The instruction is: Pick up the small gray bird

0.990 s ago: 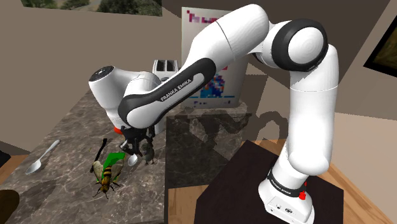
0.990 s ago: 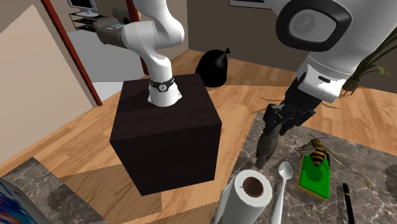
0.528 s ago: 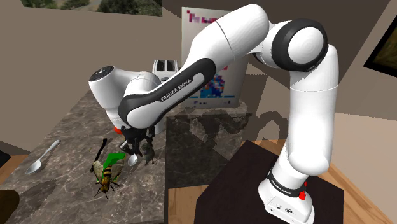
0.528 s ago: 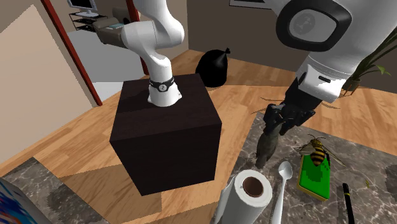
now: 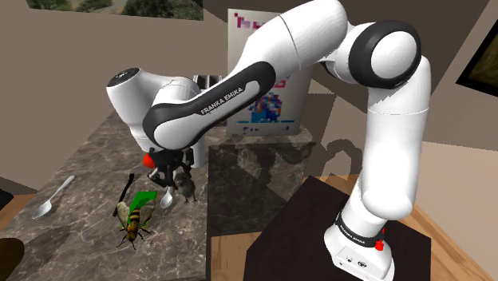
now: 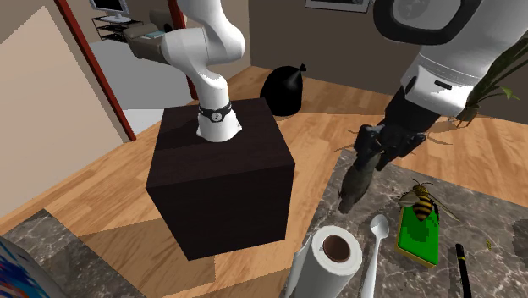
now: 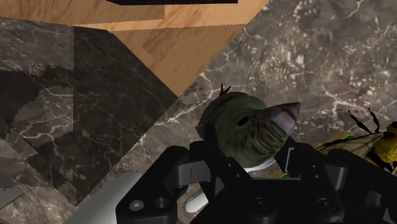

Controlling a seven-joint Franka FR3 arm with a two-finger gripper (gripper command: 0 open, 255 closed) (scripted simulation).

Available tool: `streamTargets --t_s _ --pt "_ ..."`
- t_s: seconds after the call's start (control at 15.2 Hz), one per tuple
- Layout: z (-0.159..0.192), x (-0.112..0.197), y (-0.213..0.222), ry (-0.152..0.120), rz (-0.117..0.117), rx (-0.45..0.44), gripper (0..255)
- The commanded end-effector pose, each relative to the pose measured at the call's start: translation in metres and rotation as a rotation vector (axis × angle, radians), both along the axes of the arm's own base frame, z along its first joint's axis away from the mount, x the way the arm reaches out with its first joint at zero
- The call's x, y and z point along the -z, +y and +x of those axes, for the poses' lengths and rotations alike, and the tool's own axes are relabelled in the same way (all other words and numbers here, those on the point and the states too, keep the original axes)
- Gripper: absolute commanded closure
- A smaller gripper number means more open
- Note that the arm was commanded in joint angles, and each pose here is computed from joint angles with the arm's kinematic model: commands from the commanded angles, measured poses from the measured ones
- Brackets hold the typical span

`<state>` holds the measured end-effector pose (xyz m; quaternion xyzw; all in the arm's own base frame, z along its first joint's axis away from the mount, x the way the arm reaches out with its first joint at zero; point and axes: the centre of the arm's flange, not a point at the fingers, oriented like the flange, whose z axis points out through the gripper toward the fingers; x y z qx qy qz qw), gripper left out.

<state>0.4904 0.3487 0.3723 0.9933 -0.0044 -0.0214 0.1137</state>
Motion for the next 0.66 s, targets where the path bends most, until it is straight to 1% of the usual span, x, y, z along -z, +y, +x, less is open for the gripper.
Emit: streamTargets --t_s 0.0,0.46,0.59 --pt "0.001 -0.011 0.001 0.0 0.0 0.0 255" --pt "0.001 -0.048 0.001 0.0 0.0 0.0 255" --pt "0.001 -0.048 0.001 0.0 0.0 0.0 255"
